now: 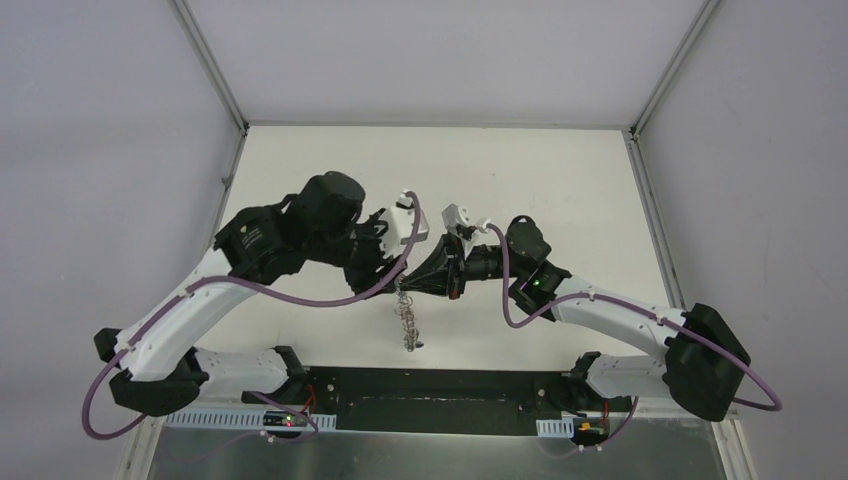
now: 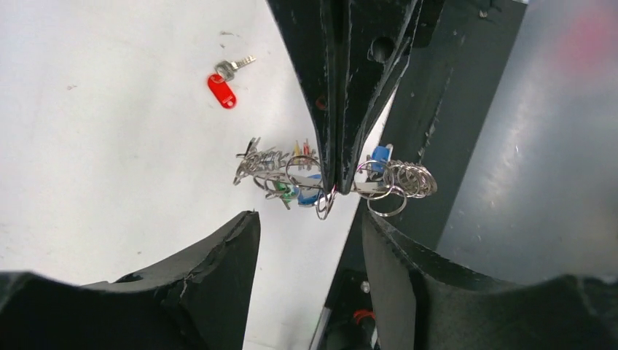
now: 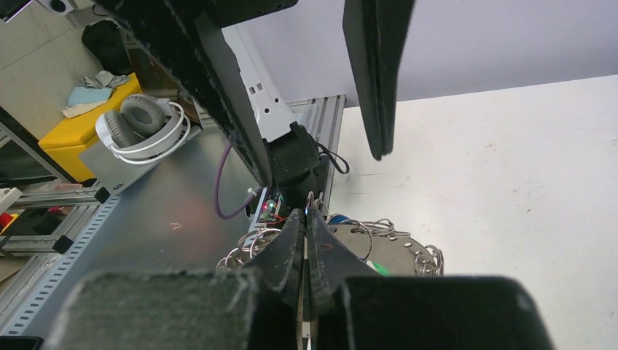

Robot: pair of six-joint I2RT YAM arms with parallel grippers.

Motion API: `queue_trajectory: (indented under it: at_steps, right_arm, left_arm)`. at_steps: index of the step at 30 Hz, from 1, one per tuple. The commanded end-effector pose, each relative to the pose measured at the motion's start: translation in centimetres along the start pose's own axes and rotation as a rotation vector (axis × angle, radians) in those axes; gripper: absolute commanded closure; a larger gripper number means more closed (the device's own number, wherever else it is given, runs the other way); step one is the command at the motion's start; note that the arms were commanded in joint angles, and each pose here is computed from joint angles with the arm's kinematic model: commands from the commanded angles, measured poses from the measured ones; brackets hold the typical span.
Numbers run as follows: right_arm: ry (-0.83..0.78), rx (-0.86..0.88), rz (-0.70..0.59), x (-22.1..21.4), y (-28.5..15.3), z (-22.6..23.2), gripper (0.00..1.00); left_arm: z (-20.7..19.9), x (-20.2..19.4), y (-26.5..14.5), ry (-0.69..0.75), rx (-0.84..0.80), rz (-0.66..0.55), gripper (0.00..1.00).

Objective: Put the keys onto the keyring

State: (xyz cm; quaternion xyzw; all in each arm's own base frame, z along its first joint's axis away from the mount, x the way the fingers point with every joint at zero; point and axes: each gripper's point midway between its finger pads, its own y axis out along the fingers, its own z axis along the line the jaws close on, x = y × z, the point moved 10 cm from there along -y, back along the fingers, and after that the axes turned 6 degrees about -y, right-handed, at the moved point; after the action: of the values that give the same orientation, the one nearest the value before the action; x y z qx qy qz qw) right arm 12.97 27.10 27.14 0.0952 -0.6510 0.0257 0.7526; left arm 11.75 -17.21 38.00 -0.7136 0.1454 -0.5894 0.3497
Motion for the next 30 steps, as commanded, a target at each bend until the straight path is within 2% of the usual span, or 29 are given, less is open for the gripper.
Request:
queue_trajectory:
  at_steps: [1,7,10,15,17,23,30]
  right_arm:
    - [-0.12,0.036,-0.074,2.5,-0.2,1.1,1.0]
    - [-0.124,0.056,-0.069,2.5,-0.3,1.3,1.0]
    - [-0.129,0.069,-0.068,2.6,-0.4,1.5,1.0]
    - [-0.139,0.095,-0.065,2.7,-0.6,1.8,1.0]
    - [-0.139,0.099,-0.063,2.6,-0.7,2.0,1.0]
    - [-0.141,0.106,-0.062,2.6,-0.8,2.1,1.0]
    - [-0.144,0.105,-0.062,2.7,-0.8,2.1,1.0]
  left_arm:
    - [-0.2,0.0,-1.4,0.02,0.089,-0.246,0.45]
    - [-1.1,-2.8,-1.4,0.082,0.071,-0.504,0.45]
    - [-1.7,-4.0,-1.1,0.127,0.038,-0.635,0.48]
    - [-2.1,-5.9,-0.4,0.107,0.019,-0.748,0.54]
    - [-2.3,-6.4,-0.2,0.101,0.01,-0.77,0.57]
    - [-2.5,-6.5,0.7,0.091,-0.046,-0.776,0.78]
    - [-2.7,-6.0,1.8,0.087,-0.112,-0.756,0.87]
